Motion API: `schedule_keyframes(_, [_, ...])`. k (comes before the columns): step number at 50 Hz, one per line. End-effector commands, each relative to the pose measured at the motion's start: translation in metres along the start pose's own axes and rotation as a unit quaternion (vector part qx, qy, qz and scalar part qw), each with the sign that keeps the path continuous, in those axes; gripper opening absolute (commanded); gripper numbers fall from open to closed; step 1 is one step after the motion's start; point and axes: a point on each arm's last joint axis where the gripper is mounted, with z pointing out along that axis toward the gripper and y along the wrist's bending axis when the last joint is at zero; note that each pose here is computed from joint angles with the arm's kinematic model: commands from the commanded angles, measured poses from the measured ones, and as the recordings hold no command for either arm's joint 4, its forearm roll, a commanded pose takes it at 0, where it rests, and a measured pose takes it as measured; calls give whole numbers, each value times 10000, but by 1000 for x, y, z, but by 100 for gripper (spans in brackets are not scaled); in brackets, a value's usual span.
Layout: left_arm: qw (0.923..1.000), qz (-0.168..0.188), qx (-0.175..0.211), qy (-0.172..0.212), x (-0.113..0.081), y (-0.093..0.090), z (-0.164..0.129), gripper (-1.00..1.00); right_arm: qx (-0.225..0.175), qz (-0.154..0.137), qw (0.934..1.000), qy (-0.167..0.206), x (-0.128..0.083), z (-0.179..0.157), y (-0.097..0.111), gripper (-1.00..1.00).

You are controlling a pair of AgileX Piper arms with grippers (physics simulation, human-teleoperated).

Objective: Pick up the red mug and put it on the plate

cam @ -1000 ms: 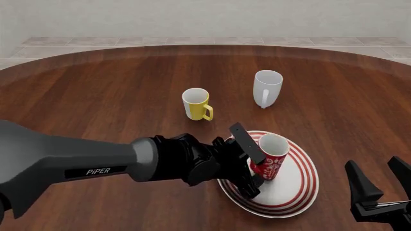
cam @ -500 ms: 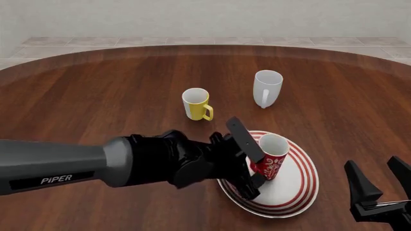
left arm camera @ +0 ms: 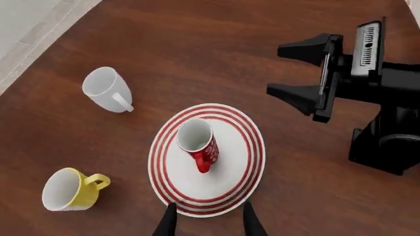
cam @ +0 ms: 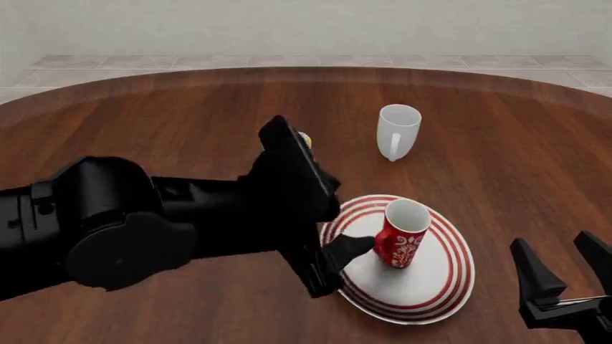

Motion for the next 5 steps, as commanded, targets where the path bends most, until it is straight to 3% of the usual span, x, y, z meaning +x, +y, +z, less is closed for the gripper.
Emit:
schedule_keyframes(1, [9981,190,-241,-530,-9,7,-71,100,-5,-28,10000,15,0,1,0,100])
schedule_keyframes(5, [9968,308,-307,-674,-8,7,-93,100,-17,-34,10000,17,0,1,0,100])
